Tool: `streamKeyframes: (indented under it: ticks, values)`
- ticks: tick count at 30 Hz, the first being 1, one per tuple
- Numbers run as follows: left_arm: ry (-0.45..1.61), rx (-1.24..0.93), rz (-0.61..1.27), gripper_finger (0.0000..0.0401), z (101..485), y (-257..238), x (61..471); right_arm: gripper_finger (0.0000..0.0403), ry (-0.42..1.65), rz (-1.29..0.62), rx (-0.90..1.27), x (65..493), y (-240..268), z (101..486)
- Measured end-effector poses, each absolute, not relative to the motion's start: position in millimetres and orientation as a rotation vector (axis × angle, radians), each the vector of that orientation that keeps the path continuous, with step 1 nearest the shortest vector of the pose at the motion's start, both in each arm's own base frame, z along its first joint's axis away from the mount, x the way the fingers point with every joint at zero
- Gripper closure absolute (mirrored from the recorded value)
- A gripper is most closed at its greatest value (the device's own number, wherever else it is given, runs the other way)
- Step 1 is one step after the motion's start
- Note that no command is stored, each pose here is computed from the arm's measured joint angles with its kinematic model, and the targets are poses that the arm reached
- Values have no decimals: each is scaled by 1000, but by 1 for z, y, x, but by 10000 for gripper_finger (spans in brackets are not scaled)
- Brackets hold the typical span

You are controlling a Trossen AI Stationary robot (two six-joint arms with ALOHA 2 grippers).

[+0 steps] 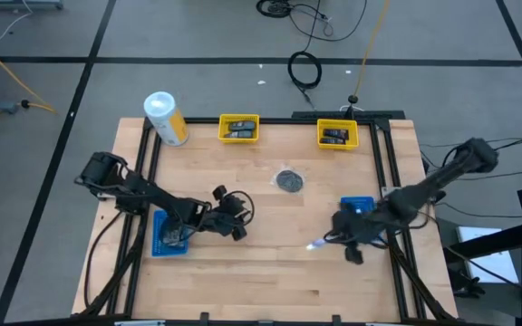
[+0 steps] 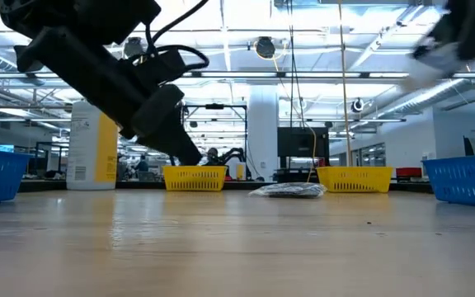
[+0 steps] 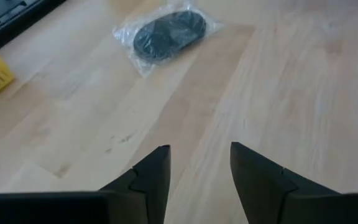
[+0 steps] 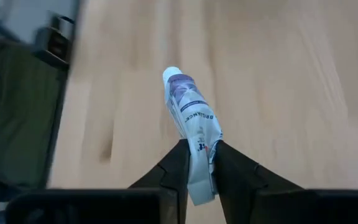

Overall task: Pick & Place Travel size toiletries
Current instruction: Put the white toothpaste into the right blue bin

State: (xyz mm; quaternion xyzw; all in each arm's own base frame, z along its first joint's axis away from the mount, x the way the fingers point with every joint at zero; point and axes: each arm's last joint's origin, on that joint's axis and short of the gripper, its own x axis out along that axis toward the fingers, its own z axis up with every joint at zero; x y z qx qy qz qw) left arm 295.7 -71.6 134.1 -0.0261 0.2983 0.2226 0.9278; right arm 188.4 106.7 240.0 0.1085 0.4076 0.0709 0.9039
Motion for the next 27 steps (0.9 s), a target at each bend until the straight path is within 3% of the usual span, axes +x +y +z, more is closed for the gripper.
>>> streamKeyframes:
  ticks: [7,16,21,27]
  values:
    - [612,-4,446,249,133,-68,299,346,1123,-198,534,139,91,279]
    - [592,54,447,248,136,-58,304,346,1324,-814,633,95,64,280]
    - [575,75,454,248,138,-52,307,333,1270,-819,676,99,66,262]
    - [589,59,429,247,137,-47,308,287,1265,-877,695,101,68,222]
